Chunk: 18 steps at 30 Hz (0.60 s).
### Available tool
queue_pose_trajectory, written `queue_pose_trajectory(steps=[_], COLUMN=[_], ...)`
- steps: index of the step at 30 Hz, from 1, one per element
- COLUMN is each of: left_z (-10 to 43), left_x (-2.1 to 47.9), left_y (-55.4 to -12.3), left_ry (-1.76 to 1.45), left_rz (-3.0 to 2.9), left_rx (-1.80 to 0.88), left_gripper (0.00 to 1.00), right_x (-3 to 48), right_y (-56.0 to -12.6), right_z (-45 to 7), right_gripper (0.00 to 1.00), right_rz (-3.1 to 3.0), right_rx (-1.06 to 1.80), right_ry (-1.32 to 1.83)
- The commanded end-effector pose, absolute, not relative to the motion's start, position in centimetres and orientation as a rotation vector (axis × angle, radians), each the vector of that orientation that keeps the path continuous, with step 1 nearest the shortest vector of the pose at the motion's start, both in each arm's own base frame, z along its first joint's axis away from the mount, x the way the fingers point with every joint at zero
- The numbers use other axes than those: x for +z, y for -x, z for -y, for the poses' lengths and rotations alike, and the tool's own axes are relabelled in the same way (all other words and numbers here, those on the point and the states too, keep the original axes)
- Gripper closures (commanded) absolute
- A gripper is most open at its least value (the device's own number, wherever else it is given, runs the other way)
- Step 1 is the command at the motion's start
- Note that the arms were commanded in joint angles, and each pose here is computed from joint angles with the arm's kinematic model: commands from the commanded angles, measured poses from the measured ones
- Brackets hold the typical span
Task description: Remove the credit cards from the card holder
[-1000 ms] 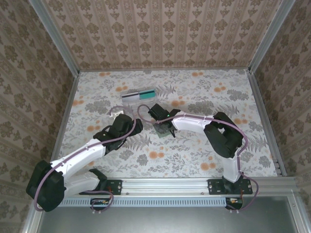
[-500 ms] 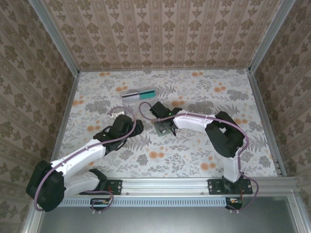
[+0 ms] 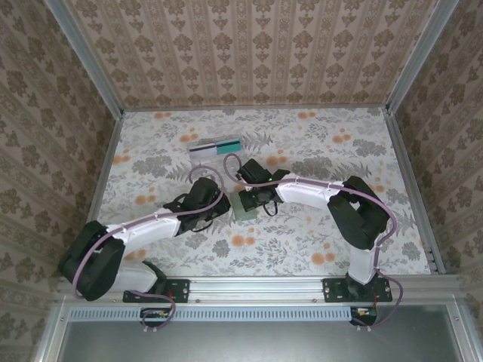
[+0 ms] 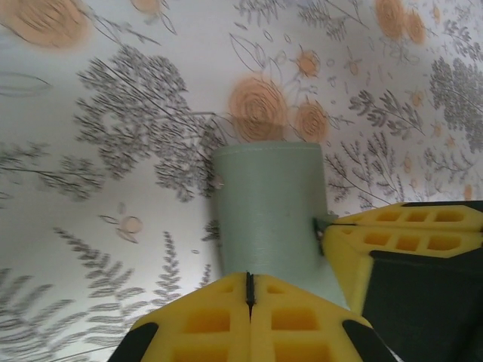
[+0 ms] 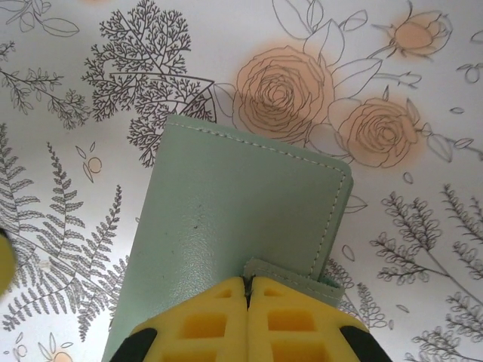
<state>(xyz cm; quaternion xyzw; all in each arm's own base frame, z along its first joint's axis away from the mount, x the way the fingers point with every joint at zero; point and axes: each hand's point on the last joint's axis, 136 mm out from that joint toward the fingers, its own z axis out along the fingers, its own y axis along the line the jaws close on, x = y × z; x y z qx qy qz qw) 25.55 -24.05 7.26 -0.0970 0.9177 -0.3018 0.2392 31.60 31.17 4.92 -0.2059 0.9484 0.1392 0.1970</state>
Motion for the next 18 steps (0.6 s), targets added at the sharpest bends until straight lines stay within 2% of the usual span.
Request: queue_pose_trajectory(steps=[1,10,18], left_z=[27.1,28.2,24.2], left_x=[9.1,5.2,0.3], left_y=[-26.1,-26.0,-24.0], left_ry=[0.266,0.329,0.488], left_rz=[-2.474,-2.566,-2.739], left_rx=[-0.983,-0.939,-0.62], left_gripper=[1.0,1.0,1.0], right_x=[5.6,5.3,5.9], right_y=[-31.2,-30.8,-31.2], right_z=[-32.1,-32.3,-31.9], right_gripper=[1.0,1.0,1.0], right_rz=[-2.655,-2.658,-2.646], right_rx=[0.494,0.547,0.794], right_ry=[0.52,0.495,0.349])
